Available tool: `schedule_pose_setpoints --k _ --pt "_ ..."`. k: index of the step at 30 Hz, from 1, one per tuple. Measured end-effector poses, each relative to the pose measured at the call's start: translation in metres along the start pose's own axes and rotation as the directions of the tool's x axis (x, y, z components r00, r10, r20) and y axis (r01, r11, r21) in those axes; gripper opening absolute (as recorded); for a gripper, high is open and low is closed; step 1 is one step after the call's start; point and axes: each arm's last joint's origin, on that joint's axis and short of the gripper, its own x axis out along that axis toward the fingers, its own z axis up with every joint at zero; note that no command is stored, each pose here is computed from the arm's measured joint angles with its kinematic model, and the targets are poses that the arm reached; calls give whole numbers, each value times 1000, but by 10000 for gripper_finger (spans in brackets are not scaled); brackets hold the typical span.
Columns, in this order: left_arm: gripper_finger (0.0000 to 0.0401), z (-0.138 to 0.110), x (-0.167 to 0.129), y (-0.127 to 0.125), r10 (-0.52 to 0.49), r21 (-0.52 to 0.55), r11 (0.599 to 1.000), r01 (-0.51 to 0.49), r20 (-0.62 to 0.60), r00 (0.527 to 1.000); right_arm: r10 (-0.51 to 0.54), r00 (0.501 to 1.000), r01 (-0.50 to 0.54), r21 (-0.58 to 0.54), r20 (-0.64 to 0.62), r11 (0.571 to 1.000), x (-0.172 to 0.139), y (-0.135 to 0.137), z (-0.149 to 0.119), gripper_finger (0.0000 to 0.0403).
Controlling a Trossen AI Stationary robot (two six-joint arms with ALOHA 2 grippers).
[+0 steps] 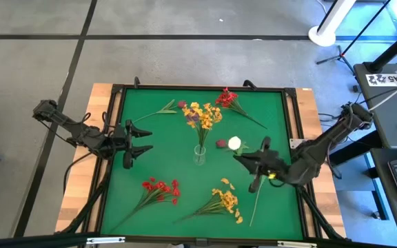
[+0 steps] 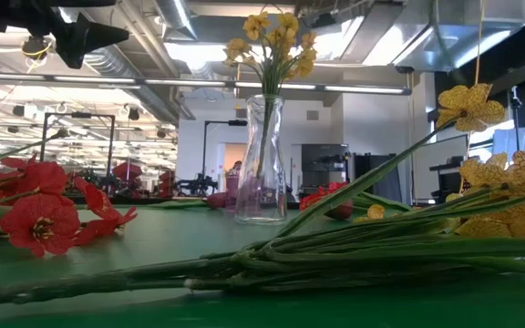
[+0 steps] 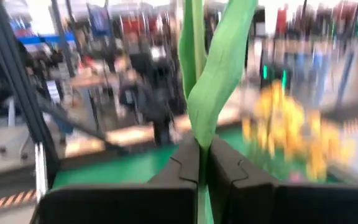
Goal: Sort flowers into vase by color
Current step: Put the left white flower into the transparent vase
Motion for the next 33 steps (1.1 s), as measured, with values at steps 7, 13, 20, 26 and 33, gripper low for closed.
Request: schedule_pose_setpoints --k 7,13,20,26,33 --pt "272 0 0 0 2 -17 1000 -2 -2 1000 145 971 -125 -112 192 986 35 -7 14 6" --pt "272 -1 0 0 3 -17 1000 -4 -9 1000 165 941 -136 -116 296 984 84 -24 1 11" --pt "272 -1 0 0 1 -20 1000 -1 -9 1000 154 937 -123 -117 315 986 123 -41 -22 6" --pt "272 -2 0 0 2 -12 1000 -3 -19 1000 165 945 -137 -119 281 983 133 -41 -36 12" --pt "272 -4 0 1 6 -22 1000 -7 -34 999 156 964 -136 -104 216 985 138 -39 -48 8"
